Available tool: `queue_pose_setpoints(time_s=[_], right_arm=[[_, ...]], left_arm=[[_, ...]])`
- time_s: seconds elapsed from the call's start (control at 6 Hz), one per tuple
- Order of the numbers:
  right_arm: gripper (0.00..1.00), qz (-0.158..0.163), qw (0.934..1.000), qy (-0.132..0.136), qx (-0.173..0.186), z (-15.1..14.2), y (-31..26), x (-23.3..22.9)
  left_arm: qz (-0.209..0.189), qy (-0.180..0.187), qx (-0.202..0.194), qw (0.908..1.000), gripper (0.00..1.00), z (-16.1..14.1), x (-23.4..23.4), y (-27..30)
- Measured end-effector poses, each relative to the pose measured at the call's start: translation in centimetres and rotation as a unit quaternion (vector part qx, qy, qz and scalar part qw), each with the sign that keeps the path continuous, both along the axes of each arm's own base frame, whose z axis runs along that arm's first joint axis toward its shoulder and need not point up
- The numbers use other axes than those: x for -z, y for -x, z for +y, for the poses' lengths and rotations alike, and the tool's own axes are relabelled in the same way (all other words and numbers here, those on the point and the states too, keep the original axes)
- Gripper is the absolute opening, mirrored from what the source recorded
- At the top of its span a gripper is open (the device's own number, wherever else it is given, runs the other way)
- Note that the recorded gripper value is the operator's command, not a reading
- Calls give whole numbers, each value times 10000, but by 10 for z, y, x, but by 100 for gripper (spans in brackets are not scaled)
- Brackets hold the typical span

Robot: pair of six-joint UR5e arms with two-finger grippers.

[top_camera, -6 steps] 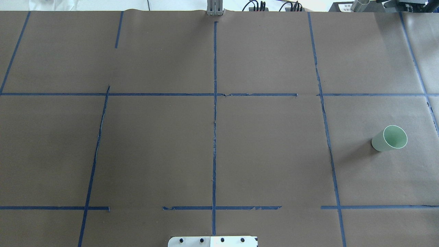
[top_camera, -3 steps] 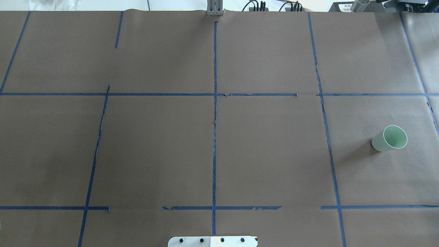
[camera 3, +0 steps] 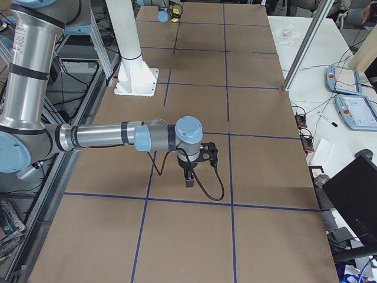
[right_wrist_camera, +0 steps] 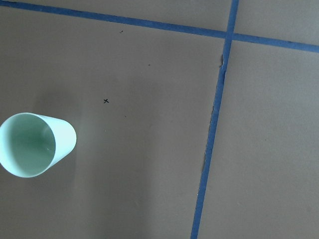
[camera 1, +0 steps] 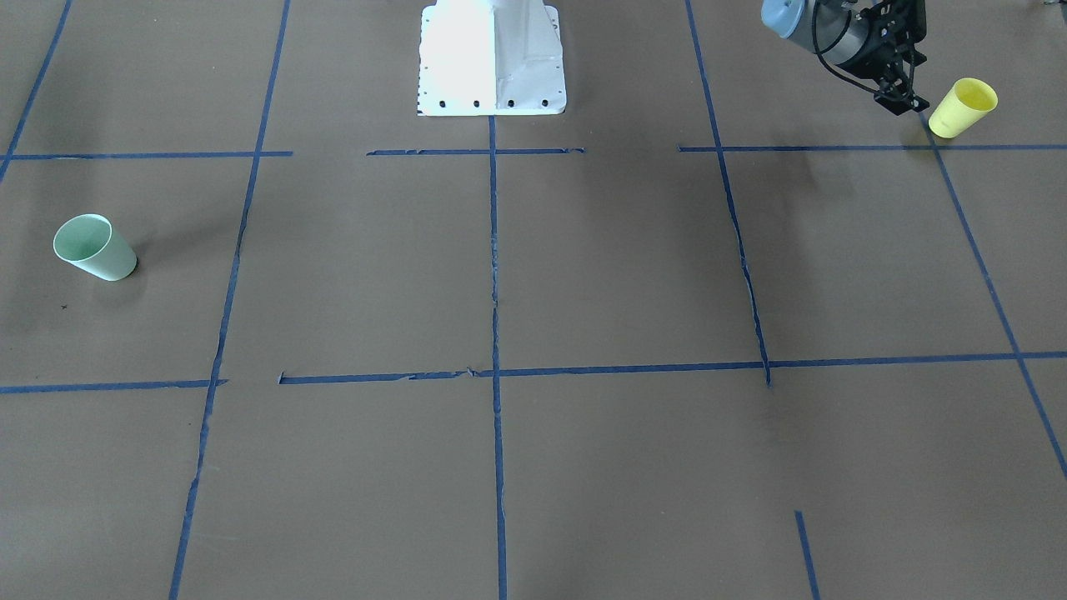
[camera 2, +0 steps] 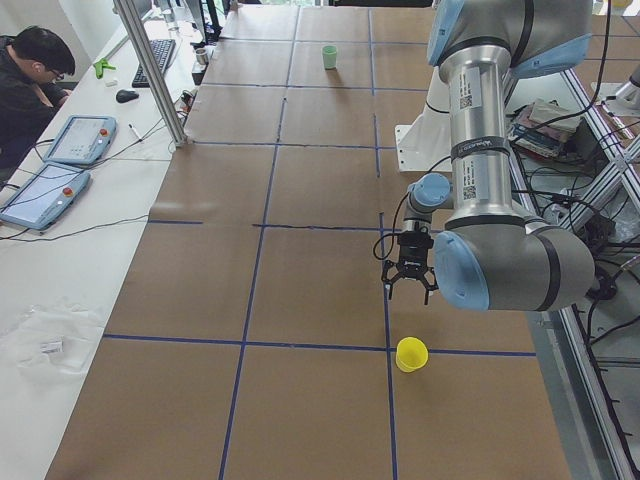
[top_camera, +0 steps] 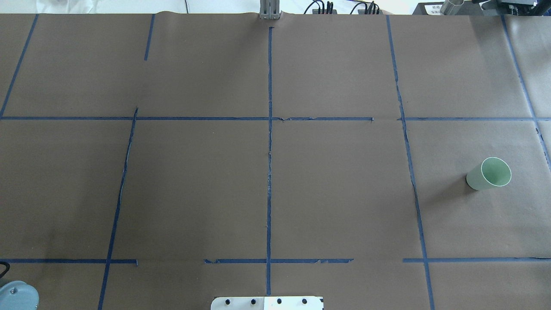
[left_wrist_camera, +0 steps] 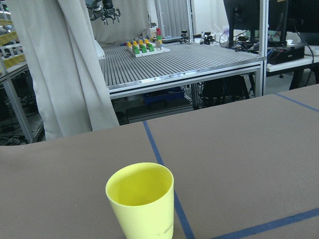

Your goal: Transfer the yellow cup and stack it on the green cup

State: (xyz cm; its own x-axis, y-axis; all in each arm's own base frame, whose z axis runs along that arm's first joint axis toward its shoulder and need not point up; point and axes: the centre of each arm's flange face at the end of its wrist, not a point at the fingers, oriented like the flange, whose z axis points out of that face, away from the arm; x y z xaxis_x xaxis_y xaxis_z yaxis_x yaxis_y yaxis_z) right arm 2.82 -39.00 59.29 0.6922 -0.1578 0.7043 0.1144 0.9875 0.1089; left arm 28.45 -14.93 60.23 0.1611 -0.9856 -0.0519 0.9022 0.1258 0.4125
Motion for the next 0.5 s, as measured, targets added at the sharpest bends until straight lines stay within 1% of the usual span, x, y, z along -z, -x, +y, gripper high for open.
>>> queue_pose_setpoints(time_s=[0.17, 0.5], right_arm=[[100, -2, 10000, -27, -2, 0, 0, 3], [100, -5, 10000, -56, -4, 0, 0, 6]], left_arm=[[-239, -53, 197, 9995, 100, 3, -25, -4], [-683, -90, 264, 9973, 100, 3, -72, -7]])
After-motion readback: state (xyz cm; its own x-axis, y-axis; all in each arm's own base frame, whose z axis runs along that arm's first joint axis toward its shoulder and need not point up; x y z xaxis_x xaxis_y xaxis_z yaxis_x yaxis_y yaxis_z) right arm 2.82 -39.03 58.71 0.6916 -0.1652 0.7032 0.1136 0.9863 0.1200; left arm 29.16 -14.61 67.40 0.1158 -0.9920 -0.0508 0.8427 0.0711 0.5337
